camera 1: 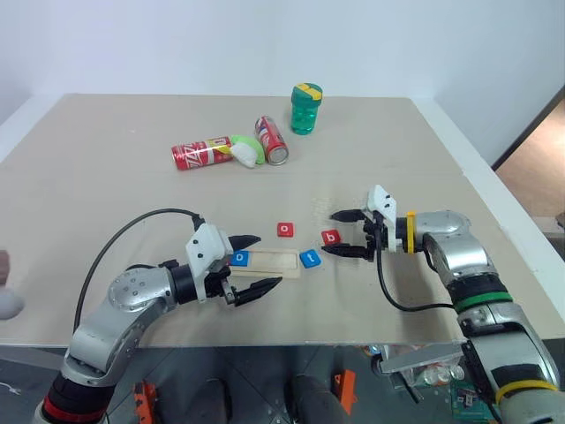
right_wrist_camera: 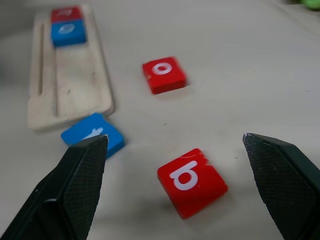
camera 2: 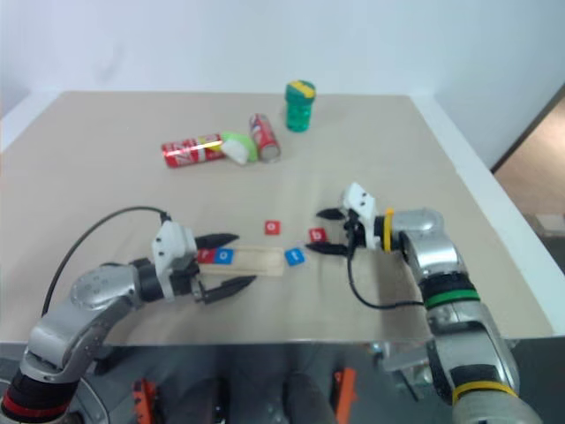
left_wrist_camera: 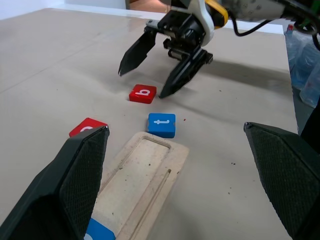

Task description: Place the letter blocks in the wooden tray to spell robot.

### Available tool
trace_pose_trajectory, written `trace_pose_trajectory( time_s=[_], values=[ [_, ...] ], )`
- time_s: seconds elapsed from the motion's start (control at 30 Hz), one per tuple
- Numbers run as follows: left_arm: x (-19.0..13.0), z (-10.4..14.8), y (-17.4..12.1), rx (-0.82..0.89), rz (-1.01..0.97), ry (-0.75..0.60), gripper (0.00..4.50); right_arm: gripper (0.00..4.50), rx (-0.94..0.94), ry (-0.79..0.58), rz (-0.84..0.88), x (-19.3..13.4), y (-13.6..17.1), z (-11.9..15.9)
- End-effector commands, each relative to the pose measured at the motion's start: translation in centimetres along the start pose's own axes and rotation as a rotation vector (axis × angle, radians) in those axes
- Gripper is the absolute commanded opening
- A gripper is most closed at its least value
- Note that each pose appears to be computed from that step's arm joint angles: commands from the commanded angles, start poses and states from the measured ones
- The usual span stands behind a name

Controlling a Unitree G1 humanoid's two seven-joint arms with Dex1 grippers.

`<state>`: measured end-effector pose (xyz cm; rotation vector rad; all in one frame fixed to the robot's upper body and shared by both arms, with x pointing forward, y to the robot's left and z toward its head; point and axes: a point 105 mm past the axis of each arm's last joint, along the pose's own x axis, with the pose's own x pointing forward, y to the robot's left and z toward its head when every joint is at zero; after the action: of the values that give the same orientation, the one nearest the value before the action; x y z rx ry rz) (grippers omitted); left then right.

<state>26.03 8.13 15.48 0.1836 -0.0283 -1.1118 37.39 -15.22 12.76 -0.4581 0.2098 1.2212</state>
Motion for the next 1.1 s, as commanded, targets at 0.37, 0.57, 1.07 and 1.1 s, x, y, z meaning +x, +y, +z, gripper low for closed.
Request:
trace_pose_trajectory(
  time_s=[0.37,0.57,1.07,1.1],
  values=[
    [-0.7,0.9,-0.2,0.021,0.036,-0.014,4.5,2.63,0.027,0.089,0.021,-0.4,-0.2,-3.5],
    [-0.7,0.9,-0.2,0.021,0.038,-0.011,4.5,1.69,0.131,0.076,-0.009,-0.4,0.1,-4.4],
    [-4.4,-1.3,3.3,-0.032,0.338,0.03,4.5,1.69,-0.119,-0.129,-0.047,2.7,-0.4,6.8],
    [-4.7,-1.7,3.3,-0.04,0.357,0.038,4.5,1.69,-0.146,-0.125,0.0,3.7,1.0,7.1]
  ],
)
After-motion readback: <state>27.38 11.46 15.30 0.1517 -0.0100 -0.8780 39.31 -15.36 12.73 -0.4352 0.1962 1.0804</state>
